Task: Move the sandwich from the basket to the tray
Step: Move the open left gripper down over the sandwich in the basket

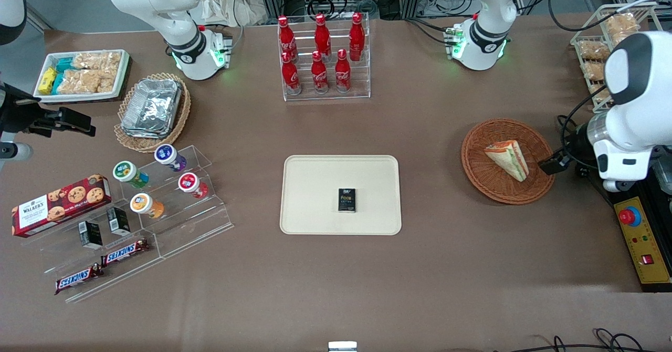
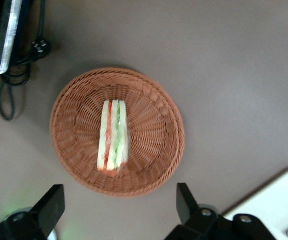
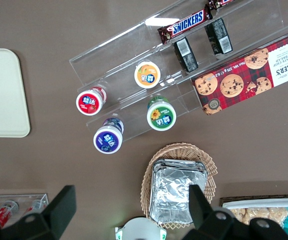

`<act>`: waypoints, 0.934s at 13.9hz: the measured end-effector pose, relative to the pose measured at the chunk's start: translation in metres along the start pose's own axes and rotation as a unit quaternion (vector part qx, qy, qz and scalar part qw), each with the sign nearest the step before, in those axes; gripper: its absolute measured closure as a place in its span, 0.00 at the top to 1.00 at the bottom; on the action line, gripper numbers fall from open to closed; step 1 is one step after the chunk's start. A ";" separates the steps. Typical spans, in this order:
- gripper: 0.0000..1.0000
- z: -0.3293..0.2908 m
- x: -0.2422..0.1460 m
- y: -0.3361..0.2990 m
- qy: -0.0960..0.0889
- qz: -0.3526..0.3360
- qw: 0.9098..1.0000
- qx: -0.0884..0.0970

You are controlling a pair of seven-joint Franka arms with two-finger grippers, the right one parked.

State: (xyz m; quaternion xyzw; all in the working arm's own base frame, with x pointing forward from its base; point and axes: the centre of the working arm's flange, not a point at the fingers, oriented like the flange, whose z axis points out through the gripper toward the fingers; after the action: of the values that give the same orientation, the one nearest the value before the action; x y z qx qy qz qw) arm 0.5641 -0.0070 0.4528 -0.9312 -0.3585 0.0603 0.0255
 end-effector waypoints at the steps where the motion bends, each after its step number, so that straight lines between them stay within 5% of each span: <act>1: 0.99 0.020 -0.005 -0.007 0.015 -0.002 1.000 -0.012; 13: 0.99 0.108 -0.032 -0.048 0.039 -0.029 0.998 -0.049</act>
State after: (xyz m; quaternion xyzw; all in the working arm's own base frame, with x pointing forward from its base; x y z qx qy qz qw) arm 0.4949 0.0076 0.3529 -0.9223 -0.3865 0.0059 -0.0043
